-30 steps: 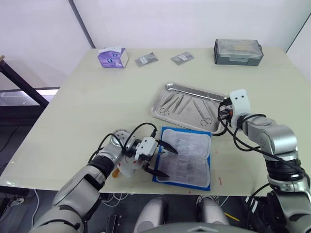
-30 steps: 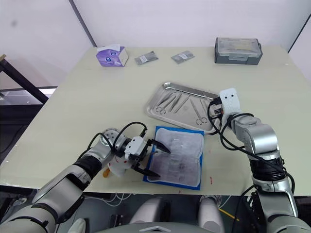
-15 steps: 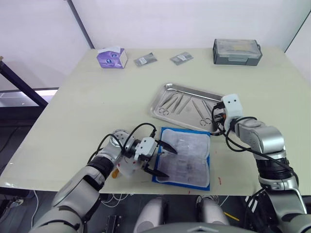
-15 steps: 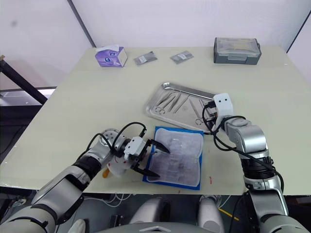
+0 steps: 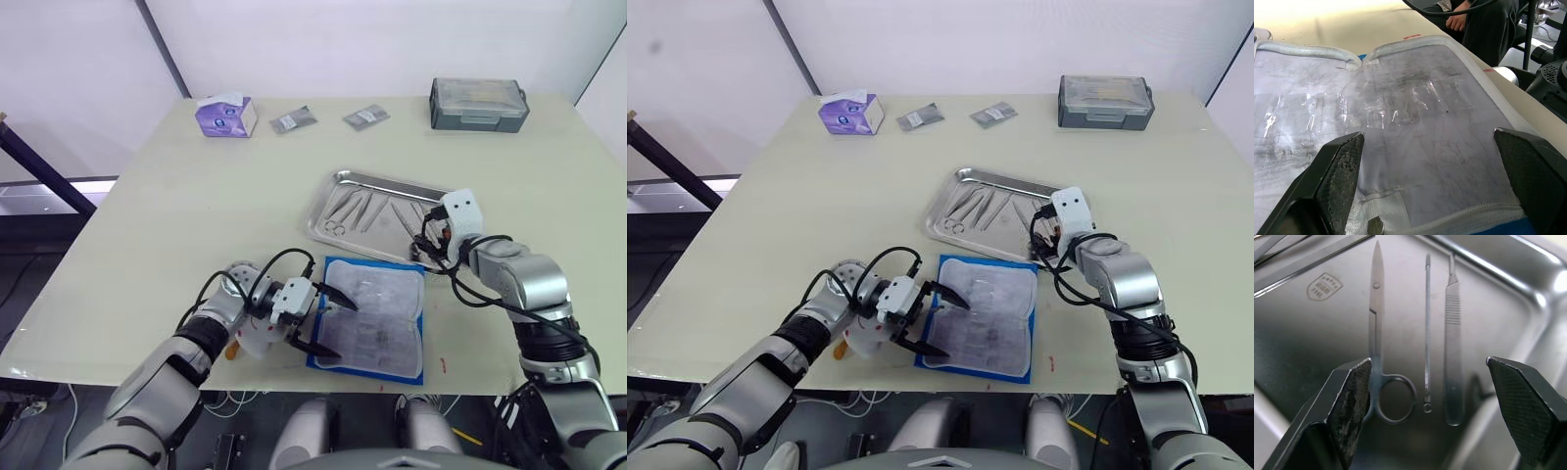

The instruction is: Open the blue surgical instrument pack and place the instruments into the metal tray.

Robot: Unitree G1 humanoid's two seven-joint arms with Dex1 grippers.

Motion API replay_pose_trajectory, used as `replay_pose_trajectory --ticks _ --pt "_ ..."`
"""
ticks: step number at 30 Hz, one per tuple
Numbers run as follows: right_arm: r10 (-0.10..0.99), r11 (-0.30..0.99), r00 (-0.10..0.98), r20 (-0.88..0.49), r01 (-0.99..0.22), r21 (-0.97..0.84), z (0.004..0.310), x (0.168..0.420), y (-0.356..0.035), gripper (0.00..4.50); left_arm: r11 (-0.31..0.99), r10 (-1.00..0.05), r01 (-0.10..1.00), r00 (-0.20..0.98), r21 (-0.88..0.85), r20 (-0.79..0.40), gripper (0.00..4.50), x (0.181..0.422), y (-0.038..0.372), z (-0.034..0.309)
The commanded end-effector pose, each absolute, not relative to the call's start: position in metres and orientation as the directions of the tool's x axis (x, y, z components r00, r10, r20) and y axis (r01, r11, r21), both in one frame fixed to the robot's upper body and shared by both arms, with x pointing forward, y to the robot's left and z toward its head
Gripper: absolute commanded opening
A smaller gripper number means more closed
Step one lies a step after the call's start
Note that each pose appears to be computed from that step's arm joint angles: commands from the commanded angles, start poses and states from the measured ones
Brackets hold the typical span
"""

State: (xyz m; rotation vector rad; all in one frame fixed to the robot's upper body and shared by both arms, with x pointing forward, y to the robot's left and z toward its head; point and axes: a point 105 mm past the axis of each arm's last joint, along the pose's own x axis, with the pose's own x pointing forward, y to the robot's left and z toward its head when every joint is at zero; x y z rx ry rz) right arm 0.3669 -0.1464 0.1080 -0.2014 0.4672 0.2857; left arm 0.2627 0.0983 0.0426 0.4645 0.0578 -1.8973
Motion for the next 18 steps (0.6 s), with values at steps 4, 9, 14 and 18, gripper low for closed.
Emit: replay_pose_trajectory --ticks 4,9,14,18 --pt "0.307 0.925 0.913 -0.267 -0.353 -0.144 0.158 0.363 -0.139 4.07 -0.406 -0.836 0.913 -0.356 0.034 -0.417 4.50 0.245 0.114 0.016" --pt "0.373 0.909 0.905 -0.206 -0.400 -0.114 0.166 0.353 -0.136 4.07 -0.396 -0.853 0.916 -0.345 0.056 -0.391 4.50 0.247 0.113 0.025" --pt "0.446 0.886 0.886 -0.129 -0.457 -0.079 0.172 0.338 -0.137 4.07 -0.354 -0.896 0.929 -0.303 0.110 -0.326 4.50 0.255 0.111 0.045" --pt "0.498 0.864 0.865 -0.059 -0.501 -0.049 0.176 0.327 -0.141 4.07 -0.307 -0.932 0.939 -0.263 0.155 -0.249 4.50 0.262 0.109 0.070"
